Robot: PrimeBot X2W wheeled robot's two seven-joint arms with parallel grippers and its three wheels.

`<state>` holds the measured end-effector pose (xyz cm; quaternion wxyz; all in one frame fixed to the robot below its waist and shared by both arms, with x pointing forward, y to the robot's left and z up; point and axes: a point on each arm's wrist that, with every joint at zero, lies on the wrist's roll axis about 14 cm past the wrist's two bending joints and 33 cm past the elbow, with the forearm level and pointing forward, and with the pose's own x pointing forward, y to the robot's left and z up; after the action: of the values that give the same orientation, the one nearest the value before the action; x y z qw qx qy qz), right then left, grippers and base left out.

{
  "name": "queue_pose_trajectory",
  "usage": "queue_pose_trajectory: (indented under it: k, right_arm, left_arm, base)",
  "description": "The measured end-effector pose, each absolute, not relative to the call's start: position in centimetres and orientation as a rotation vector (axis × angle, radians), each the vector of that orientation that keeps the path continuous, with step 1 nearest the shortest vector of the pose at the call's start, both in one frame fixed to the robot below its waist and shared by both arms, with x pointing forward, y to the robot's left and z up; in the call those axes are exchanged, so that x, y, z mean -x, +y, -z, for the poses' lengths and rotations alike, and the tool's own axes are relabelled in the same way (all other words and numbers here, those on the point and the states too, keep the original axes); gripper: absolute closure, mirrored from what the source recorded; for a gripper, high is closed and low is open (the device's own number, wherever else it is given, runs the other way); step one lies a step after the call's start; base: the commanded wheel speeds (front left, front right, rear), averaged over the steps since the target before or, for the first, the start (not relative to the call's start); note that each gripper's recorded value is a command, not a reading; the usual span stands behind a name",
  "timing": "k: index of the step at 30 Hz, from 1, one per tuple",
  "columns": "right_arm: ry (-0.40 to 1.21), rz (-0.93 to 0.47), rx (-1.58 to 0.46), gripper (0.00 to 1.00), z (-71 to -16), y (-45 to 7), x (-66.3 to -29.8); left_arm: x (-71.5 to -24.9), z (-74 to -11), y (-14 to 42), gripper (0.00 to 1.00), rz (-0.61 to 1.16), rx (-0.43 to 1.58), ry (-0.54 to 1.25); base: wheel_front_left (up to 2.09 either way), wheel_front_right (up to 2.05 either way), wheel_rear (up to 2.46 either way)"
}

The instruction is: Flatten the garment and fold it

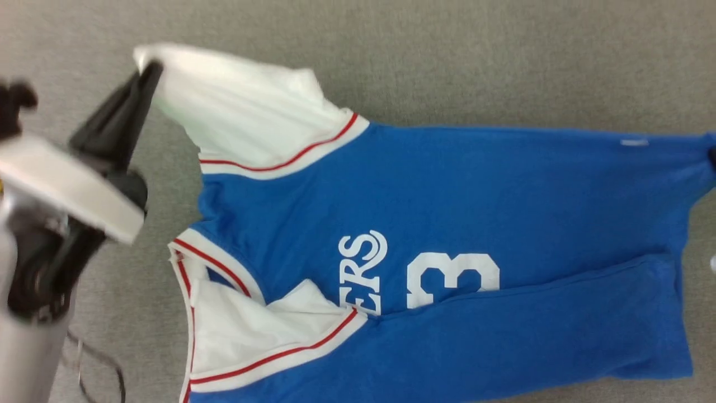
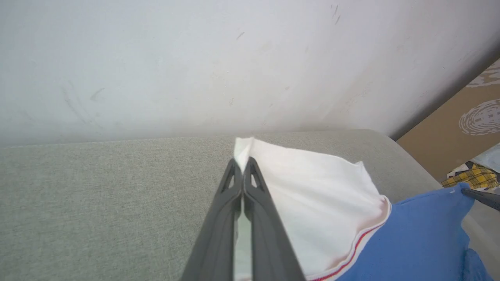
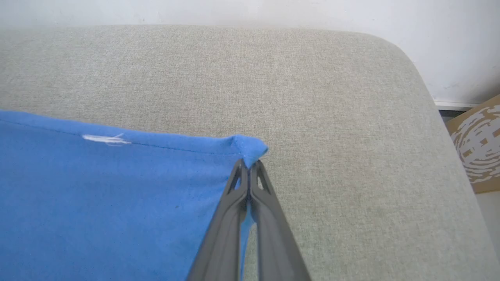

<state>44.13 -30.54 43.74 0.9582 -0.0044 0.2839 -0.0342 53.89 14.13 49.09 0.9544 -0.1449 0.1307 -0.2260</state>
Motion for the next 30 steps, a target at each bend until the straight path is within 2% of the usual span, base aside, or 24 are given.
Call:
queue_pose_trajectory:
  k: [5,11,17,27,28,29,30]
  right_arm:
    - [0.528,0.070,-0.016,1.00,-44.8,-29.9,-42.0]
    - [0.503,0.075,-0.067,1.00,-44.9,-28.9,-39.0]
    - [0.519,0.105,-0.167,1.00,-43.3,-27.6,-35.7]
    - [0.594,0.143,-0.215,1.00,-40.5,-27.0,-31.8]
    - [0.596,0.145,-0.215,0.68,-40.4,-27.0,-31.7]
    - [0.593,0.148,-0.216,0.18,-40.4,-27.0,-31.6]
    - [0.592,0.150,-0.213,0.00,-40.4,-27.1,-31.5]
  left_arm:
    - [-49.7,-50.2,15.5,1.00,0.422,0.331,0.230]
    - [-44.2,-49.1,16.4,1.00,0.361,0.367,0.280]
    - [-40.0,-47.5,16.9,1.00,0.263,0.517,0.313]
    - [-36.1,-43.9,15.7,1.00,0.216,0.585,0.431]
    - [-35.9,-43.7,15.5,1.00,0.221,0.573,0.441]
    - [-35.7,-43.4,15.3,1.00,0.222,0.563,0.454]
    - [-35.6,-43.1,15.2,0.87,0.223,0.554,0.470]
  base:
    - [0.00,0.00,0.00]
    - [0.00,0.00,0.00]
    - [0.00,0.00,0.00]
    - [0.00,0.00,0.00]
    - [0.00,0.00,0.00]
    - [0.00,0.00,0.00]
    - [0.00,0.00,0.00]
